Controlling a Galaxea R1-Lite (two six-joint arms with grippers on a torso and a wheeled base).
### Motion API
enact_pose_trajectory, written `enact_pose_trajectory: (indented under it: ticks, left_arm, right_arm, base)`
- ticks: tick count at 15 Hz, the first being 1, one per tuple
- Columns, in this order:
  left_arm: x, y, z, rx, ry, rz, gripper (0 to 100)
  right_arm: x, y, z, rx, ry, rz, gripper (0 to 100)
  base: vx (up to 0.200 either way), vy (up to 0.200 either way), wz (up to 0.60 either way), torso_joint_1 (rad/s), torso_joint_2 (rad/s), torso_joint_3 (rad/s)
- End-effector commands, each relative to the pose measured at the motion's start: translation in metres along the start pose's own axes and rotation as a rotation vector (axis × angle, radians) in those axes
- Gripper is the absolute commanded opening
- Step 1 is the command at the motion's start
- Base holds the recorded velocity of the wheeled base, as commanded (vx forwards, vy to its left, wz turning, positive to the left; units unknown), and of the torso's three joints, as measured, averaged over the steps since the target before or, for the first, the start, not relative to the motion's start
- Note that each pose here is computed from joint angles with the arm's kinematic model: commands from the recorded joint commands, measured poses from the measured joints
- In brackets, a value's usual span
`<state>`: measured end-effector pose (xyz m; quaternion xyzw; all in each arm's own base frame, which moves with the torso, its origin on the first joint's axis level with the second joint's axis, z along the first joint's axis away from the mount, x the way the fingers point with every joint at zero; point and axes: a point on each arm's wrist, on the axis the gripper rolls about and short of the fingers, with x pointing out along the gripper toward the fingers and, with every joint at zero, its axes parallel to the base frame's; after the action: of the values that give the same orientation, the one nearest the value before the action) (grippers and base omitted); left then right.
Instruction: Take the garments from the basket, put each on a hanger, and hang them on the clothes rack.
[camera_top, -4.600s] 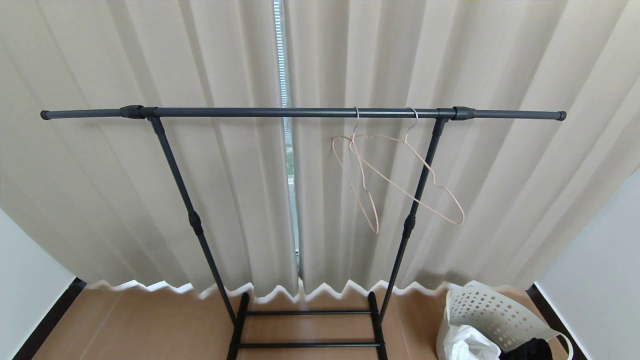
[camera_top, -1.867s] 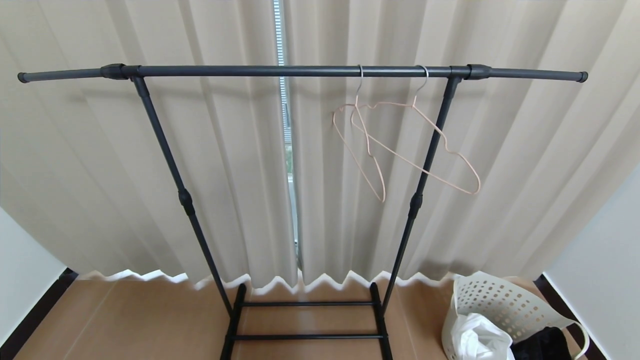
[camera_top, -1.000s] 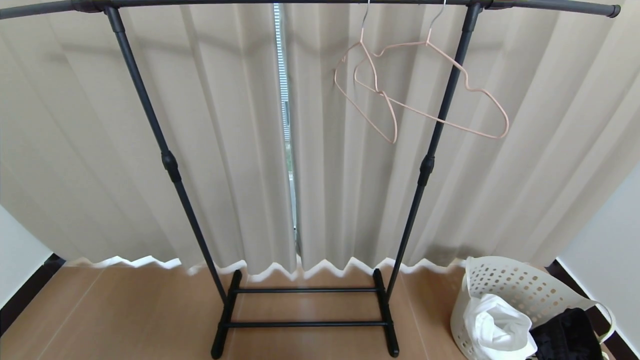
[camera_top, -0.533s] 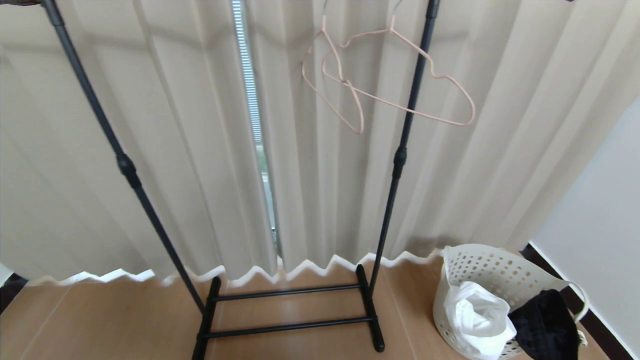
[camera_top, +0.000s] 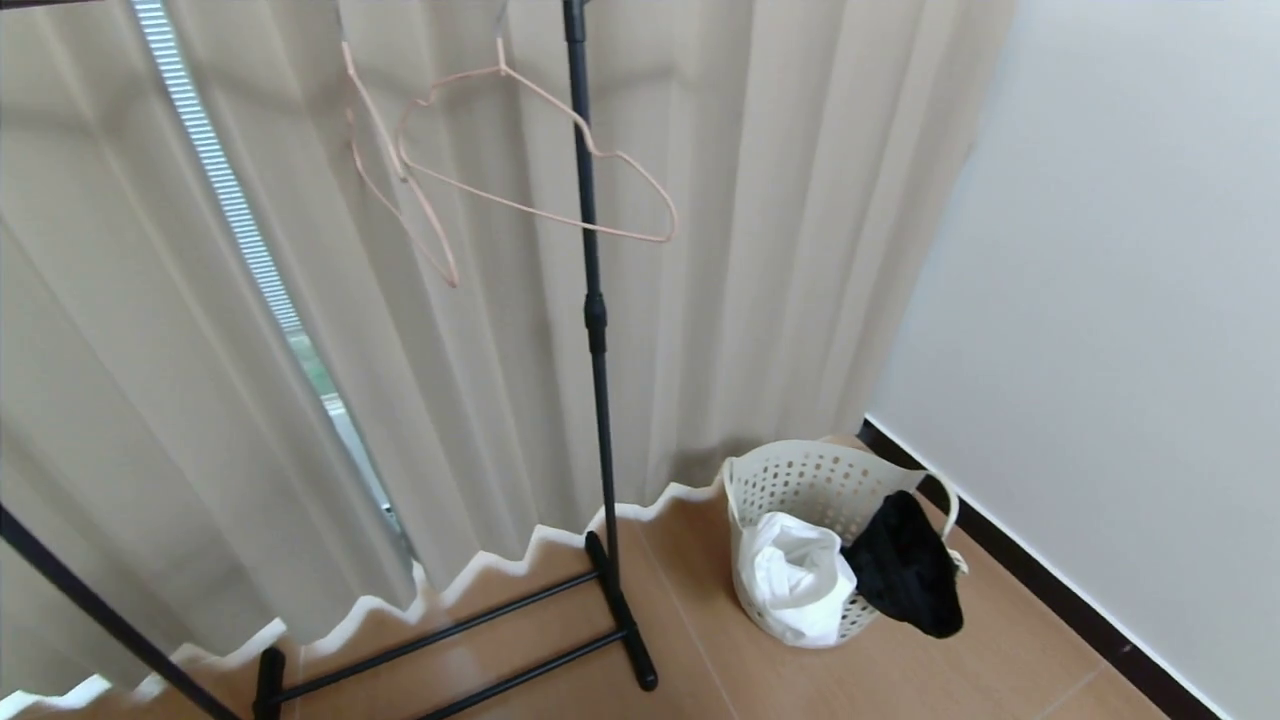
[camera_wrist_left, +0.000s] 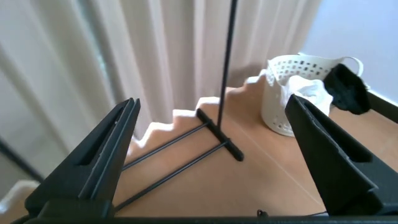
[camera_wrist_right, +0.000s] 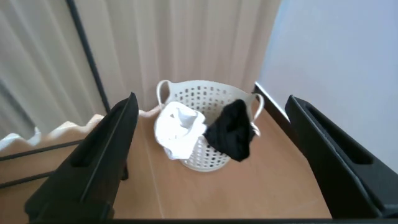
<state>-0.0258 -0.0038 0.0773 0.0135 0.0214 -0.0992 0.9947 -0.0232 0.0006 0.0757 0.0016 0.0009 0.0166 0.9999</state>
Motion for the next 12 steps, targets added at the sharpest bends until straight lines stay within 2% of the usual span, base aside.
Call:
enact_pose_trajectory:
  ticks: [1,2,4,10,12]
  left_arm:
    - [0.0001,0.0,0.0001,0.001,0.002,0.0,100]
    - [0.0001,0.0,0.0001,0.001,0.002,0.0,100]
    - [0.0002,0.0,0.0001,0.001,0.003,0.0,100]
    - [0.0002,0.0,0.0001,-0.001,0.003,0.0,100]
    - [0.0001,0.0,0.0001,-0.001,0.002,0.0,100]
  right_arm:
    - [0.0001,0.0,0.0,0.0,0.001,0.001,100]
    - [0.0001,0.0,0.0,0.0,0.001,-0.001,100]
    - [0.0001,0.0,0.0,-0.002,0.001,0.001,100]
    - [0.0001,0.0,0.0,-0.002,0.001,0.001,100]
    - [0.0001,0.0,0.0,0.0,0.001,0.001,100]
  base:
    - [0.0,0.0,-0.6,0.002,0.0,0.002]
    - [0.0,0.0,0.0,0.0,0.0,0.0]
    - [0.0,-0.2,0.0,-0.002,0.0,0.002]
    - [0.2,-0.2,0.0,0.004,0.01,0.003]
    - [0.2,0.0,0.0,0.0,0.01,0.005]
